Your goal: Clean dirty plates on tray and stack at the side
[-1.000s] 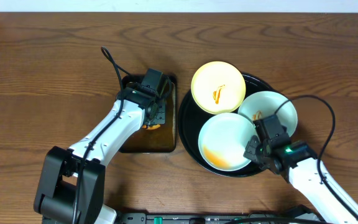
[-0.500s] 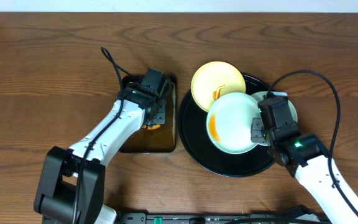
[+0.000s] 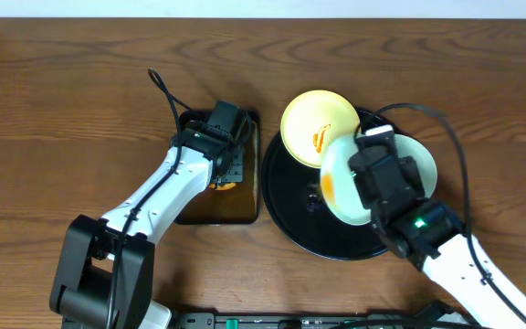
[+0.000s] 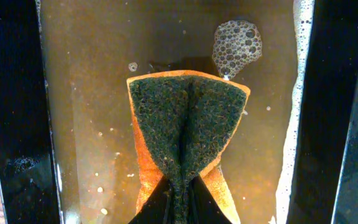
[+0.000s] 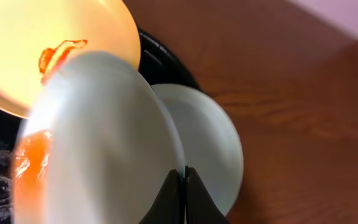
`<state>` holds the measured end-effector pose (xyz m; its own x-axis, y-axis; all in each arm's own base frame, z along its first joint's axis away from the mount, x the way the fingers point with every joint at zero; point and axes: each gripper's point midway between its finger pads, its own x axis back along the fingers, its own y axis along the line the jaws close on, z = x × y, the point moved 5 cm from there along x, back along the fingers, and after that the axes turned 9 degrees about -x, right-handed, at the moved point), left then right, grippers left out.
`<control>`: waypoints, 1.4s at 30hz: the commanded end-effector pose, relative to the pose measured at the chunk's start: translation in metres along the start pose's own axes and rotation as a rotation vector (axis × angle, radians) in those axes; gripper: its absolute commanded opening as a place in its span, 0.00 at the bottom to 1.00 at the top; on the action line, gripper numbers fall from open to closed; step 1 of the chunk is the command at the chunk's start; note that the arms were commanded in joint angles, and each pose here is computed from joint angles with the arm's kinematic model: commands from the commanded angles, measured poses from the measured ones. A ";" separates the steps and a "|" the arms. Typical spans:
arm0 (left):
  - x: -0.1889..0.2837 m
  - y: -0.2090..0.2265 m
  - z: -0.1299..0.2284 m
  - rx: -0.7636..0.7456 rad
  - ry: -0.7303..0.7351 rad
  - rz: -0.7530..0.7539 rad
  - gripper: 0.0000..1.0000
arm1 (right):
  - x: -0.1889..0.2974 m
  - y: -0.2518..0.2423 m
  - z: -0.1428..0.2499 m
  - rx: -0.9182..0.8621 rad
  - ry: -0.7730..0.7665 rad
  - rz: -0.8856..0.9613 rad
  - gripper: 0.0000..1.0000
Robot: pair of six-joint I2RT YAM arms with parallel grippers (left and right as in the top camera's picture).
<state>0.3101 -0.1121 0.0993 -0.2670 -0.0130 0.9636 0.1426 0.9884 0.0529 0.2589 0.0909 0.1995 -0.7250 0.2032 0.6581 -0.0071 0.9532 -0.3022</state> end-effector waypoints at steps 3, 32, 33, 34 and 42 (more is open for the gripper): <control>0.000 0.001 -0.001 0.009 -0.007 -0.001 0.08 | 0.024 -0.001 -0.020 0.139 -0.138 0.146 0.01; 0.000 0.001 -0.001 0.009 -0.007 -0.001 0.08 | -0.002 -0.019 0.053 -0.541 0.395 -0.059 0.47; 0.000 0.001 -0.001 0.009 -0.007 -0.001 0.08 | -0.003 -0.022 0.057 -0.570 0.428 -0.055 0.47; 0.000 0.001 -0.001 0.009 -0.007 -0.001 0.08 | -0.004 -0.024 0.062 -0.596 0.460 -0.049 0.47; 0.000 0.001 -0.001 0.009 -0.007 -0.001 0.08 | -0.019 -0.026 0.112 -0.768 0.675 -0.079 0.45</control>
<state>0.3109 -0.1125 0.0995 -0.2713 -0.0109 0.9624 0.1425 0.9885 0.0513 0.2062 0.0341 0.1356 -0.2607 0.0629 0.9634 0.5258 0.8462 0.0870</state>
